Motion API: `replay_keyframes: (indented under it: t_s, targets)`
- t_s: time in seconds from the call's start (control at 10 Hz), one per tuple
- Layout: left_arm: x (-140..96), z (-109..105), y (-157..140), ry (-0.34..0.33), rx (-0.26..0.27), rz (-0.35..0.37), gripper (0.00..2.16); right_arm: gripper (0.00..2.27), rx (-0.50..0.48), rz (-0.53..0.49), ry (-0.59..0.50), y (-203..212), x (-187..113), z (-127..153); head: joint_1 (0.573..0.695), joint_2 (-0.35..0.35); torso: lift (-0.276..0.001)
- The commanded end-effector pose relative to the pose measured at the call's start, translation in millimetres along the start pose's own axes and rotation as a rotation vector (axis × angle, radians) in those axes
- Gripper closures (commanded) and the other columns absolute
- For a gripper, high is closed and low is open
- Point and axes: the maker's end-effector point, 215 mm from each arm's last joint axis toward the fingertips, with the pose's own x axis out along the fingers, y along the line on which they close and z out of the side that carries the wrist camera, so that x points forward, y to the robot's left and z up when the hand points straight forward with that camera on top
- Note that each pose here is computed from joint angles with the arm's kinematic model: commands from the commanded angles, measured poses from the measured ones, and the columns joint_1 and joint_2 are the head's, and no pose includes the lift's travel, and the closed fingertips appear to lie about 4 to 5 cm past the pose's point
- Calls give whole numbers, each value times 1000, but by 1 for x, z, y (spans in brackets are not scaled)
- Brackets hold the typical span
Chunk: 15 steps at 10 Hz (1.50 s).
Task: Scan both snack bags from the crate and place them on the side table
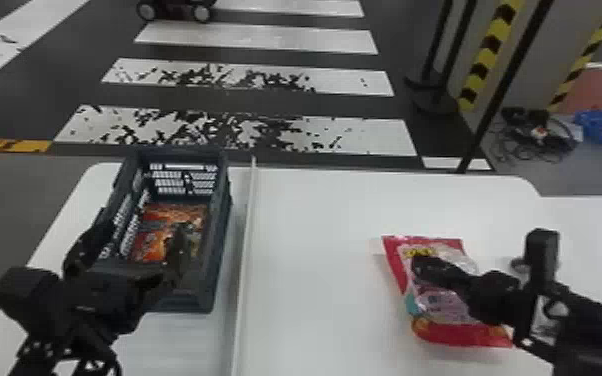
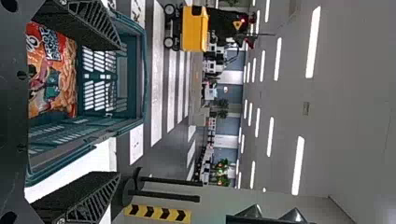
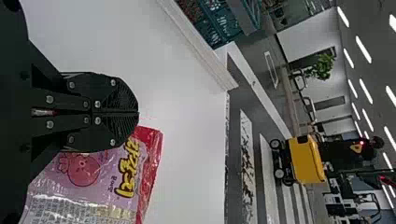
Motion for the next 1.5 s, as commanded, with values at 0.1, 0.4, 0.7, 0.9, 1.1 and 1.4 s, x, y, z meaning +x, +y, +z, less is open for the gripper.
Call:
replay_keyframes:
  t_s: [0.1,0.4,0.7,0.9,1.1,1.4]
  targets:
    - [2,0,-2,1,0,-3,33,2219,11,-15,-49,7,-27,12,695,-48,-98]
    - [4,1,-2,-2,-1,-4,33,2219,11,-25,-40,14,-50,-17,695,-75,-98]
    - [6,0,-6,-1,-3,-10,33,2219,10,-21,-33,16,-49,-33,695,-77,-98]
    - [5,-2,-6,3,-7,-10,33,2219,19,-20,-1,14,-43,-52,695,-80,-98]
    - [5,-3,-5,4,-6,-8,33,2219,19,-19,10,14,-43,-69,695,-77,-98]
    - [6,-5,-7,9,-6,-11,33,2219,9,-19,7,14,-40,-79,695,-77,-98]
